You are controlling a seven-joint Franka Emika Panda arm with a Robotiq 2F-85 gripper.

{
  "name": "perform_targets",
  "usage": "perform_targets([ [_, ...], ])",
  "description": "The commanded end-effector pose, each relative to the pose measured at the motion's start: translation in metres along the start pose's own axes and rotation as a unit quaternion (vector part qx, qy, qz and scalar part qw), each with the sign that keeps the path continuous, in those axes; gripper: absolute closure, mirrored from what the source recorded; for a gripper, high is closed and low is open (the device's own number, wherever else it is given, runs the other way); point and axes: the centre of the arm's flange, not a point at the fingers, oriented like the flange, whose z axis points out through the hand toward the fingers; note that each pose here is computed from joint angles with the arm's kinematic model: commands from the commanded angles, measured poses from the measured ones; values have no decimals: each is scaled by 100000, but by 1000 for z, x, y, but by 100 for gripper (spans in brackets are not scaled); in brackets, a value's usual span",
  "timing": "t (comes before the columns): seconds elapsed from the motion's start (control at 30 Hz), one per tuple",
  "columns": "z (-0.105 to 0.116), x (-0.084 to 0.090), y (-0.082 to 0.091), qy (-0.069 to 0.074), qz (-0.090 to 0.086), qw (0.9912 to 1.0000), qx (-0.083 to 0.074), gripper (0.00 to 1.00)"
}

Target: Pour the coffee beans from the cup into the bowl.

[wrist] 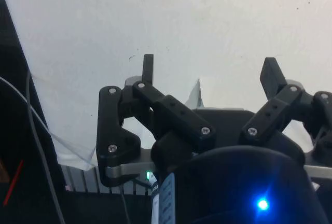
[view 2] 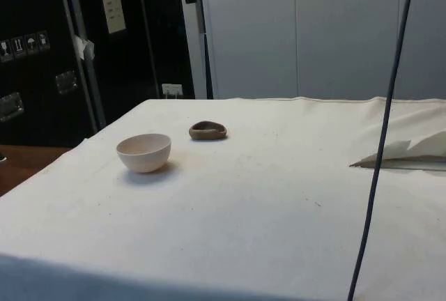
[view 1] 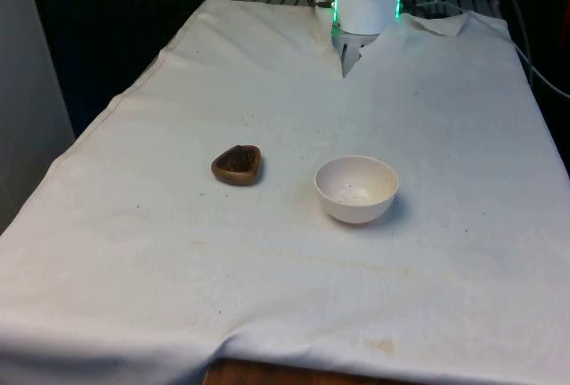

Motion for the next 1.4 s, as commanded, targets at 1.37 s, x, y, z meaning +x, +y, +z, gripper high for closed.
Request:
perform_targets([
  [1.37, 56, 38, 47, 2600, 355, 99902, -3559, 0],
])
